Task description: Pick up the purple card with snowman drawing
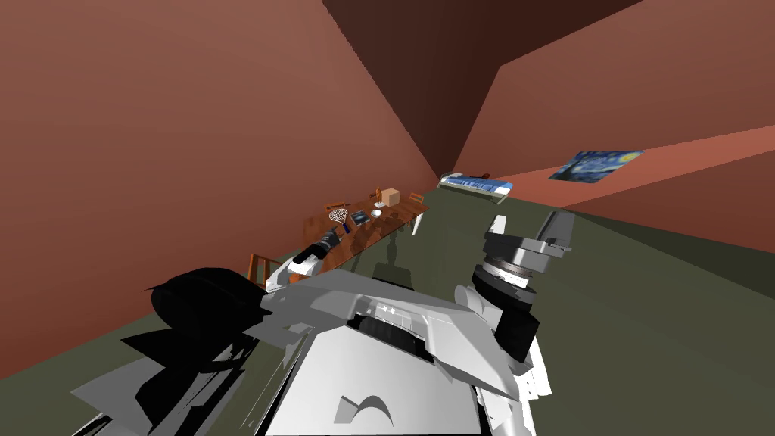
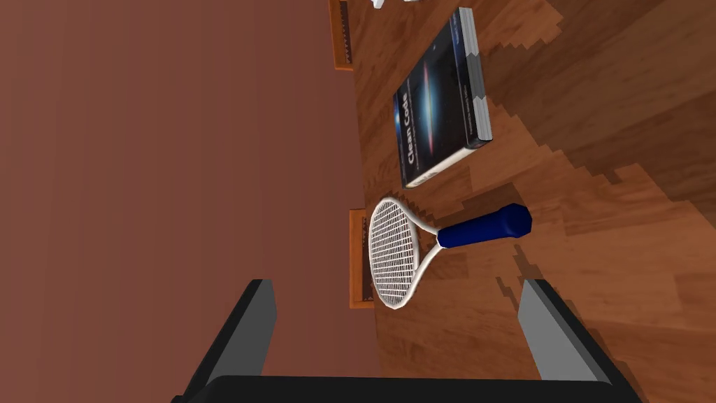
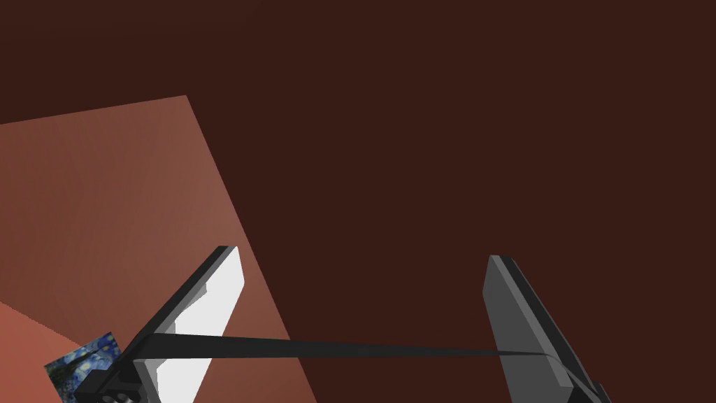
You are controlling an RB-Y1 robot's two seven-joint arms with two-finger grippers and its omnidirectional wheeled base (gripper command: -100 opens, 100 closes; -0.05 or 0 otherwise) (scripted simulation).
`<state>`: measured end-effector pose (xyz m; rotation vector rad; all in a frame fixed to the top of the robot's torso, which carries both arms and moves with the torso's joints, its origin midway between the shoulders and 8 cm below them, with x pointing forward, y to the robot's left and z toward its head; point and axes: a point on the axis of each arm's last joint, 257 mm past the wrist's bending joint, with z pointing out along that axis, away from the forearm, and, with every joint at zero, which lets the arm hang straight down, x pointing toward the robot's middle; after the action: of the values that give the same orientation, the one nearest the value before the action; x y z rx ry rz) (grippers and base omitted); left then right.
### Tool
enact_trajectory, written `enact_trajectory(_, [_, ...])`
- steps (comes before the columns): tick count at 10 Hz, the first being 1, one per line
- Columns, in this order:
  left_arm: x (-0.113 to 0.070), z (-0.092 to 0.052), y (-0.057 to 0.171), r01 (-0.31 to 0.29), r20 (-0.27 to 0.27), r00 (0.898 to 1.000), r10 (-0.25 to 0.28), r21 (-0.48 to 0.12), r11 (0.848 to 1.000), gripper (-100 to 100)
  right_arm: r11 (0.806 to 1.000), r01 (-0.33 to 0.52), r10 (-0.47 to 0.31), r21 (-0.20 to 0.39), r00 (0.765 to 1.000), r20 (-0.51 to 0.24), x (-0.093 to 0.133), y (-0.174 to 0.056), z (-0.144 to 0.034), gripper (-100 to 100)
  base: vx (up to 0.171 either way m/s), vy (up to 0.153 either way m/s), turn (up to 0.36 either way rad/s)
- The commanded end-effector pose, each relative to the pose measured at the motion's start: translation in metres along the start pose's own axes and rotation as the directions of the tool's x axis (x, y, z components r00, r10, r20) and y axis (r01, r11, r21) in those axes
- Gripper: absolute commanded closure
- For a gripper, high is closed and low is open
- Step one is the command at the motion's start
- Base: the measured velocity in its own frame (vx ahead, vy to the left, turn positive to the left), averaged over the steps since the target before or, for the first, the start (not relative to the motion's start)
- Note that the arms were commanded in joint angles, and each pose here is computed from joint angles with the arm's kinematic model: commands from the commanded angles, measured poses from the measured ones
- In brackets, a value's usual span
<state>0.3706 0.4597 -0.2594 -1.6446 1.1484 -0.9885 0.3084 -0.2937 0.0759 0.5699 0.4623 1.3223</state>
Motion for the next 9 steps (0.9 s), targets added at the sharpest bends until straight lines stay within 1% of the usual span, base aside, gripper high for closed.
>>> enact_trajectory(1, [-0.016,-0.001,0.016,0.012,0.029,1.000,-0.011,-0.053,0.999,-100,1.000,0.000,0.000,0.000,1.000,0.000,0.000,0.000,0.000,0,0.033,-0.030,-0.013])
enact_trajectory(2, [-0.035,-0.001,0.025,0.035,0.067,0.997,-0.028,-0.099,0.994,-100,1.000,0.000,0.000,0.000,1.000,0.000,0.000,0.000,0.000,0,0.042,-0.035,-0.017])
enact_trajectory(3, [-0.036,-0.002,0.027,0.035,0.070,0.997,-0.028,-0.107,0.994,-100,1.000,0.000,0.000,0.000,1.000,0.000,0.000,0.000,0.000,0,0.036,-0.027,-0.006])
enact_trajectory(4, [-0.055,-0.002,0.034,0.061,0.110,0.993,-0.045,-0.148,0.987,-100,1.000,0.000,0.000,0.000,1.000,0.000,0.000,0.000,0.000,0,0.044,-0.027,-0.019])
enact_trajectory(5, [-0.056,-0.003,0.036,0.062,0.113,0.993,-0.045,-0.156,0.986,-100,1.000,0.000,0.000,0.000,1.000,0.000,0.000,0.000,0.000,0,0.033,-0.019,-0.006])
enact_trajectory(6, [-0.074,-0.004,0.043,0.092,0.154,0.986,-0.062,-0.192,0.977,-100,1.000,0.000,0.000,0.000,1.000,0.000,0.000,0.000,0.000,0,0.038,-0.021,-0.013])
enact_trajectory(7, [-0.075,-0.005,0.045,0.093,0.158,0.986,-0.061,-0.200,0.975,-100,1.000,0.000,0.000,0.000,1.000,0.000,0.000,0.000,0.000,0,0.031,-0.014,-0.003])
enact_trajectory(8, [-0.092,-0.007,0.050,0.125,0.199,0.977,-0.079,-0.232,0.965,-100,1.000,0.000,0.000,0.000,1.000,0.000,0.000,0.000,0.000,0,0.034,-0.015,-0.011])
enact_trajectory(9, [-0.093,-0.008,0.052,0.126,0.203,0.976,-0.078,-0.239,0.963,-100,1.000,0.000,0.000,0.000,1.000,0.000,0.000,0.000,0.000,0,0.031,-0.011,-0.001])
